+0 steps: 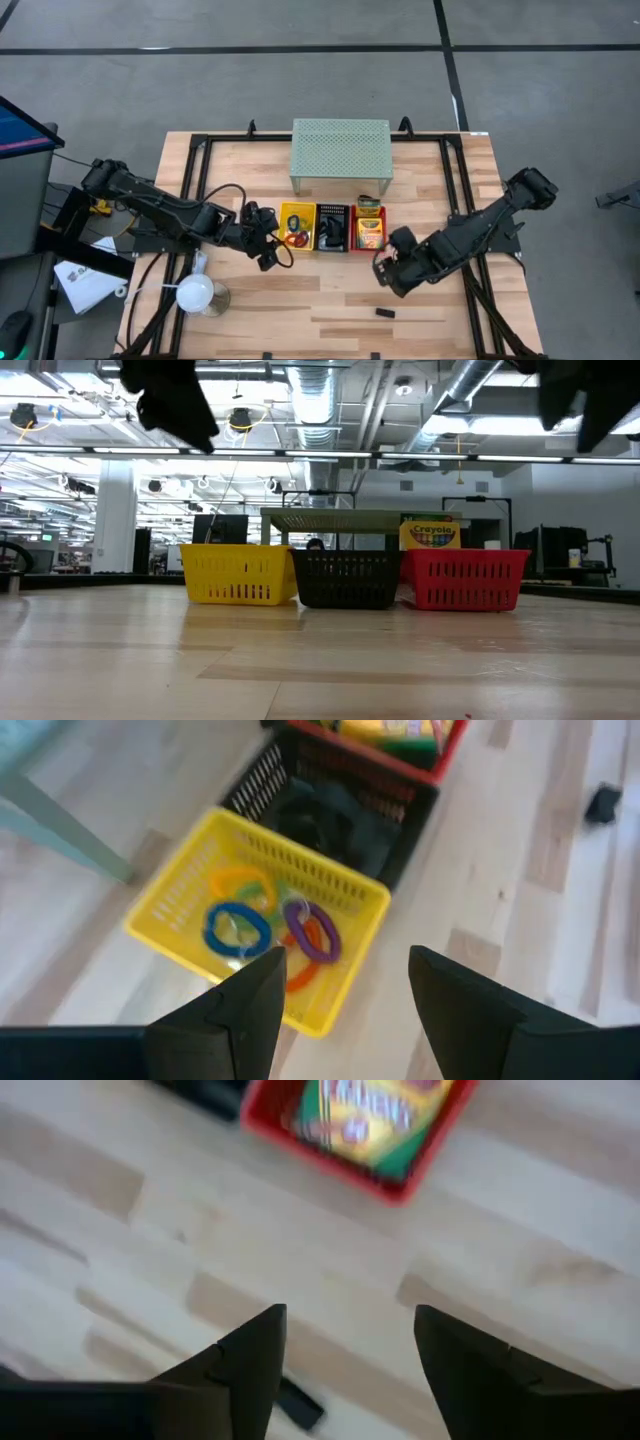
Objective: Pick & Place Office Desk Supplies
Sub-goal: Put the black rubber band into the black bin, then put the red bin on the shelf
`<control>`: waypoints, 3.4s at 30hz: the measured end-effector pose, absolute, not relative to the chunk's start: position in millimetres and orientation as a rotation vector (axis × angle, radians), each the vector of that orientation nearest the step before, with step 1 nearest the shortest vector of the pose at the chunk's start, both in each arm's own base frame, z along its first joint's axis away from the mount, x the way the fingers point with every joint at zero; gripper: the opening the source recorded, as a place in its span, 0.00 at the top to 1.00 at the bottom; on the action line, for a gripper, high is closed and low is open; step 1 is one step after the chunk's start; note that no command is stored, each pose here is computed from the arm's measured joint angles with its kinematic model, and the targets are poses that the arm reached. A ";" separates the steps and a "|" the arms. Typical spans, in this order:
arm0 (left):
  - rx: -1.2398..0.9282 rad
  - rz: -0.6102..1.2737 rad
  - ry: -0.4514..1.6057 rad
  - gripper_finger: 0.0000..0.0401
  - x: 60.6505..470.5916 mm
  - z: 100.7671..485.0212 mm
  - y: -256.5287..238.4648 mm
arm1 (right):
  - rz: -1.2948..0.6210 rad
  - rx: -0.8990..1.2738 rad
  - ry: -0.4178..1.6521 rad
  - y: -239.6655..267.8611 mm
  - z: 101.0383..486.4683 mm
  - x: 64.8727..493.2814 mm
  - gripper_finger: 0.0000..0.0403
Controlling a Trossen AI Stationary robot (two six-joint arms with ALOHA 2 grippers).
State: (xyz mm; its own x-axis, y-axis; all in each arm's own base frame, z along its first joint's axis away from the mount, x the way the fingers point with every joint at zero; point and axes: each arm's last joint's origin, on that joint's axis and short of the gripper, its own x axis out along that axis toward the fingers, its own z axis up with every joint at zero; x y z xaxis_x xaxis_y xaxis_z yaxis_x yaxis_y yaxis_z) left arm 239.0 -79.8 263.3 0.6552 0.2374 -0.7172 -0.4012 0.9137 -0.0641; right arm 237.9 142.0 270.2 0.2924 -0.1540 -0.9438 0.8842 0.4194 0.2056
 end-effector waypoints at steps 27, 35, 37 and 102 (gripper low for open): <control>-0.368 0.174 0.710 0.48 229.2 268.0 -83.4 | -0.217 0.557 1.516 202.6 174.5 282.9 0.41; -0.378 0.160 0.706 0.48 227.8 270.2 -83.0 | -0.291 0.494 1.531 211.5 139.6 287.3 0.41; -0.381 0.157 0.698 0.48 227.6 271.4 -82.9 | -0.307 0.495 1.538 212.2 135.7 288.2 0.41; -0.436 0.170 0.647 0.48 229.0 275.7 -83.7 | -0.883 0.720 0.880 33.6 242.1 380.5 0.44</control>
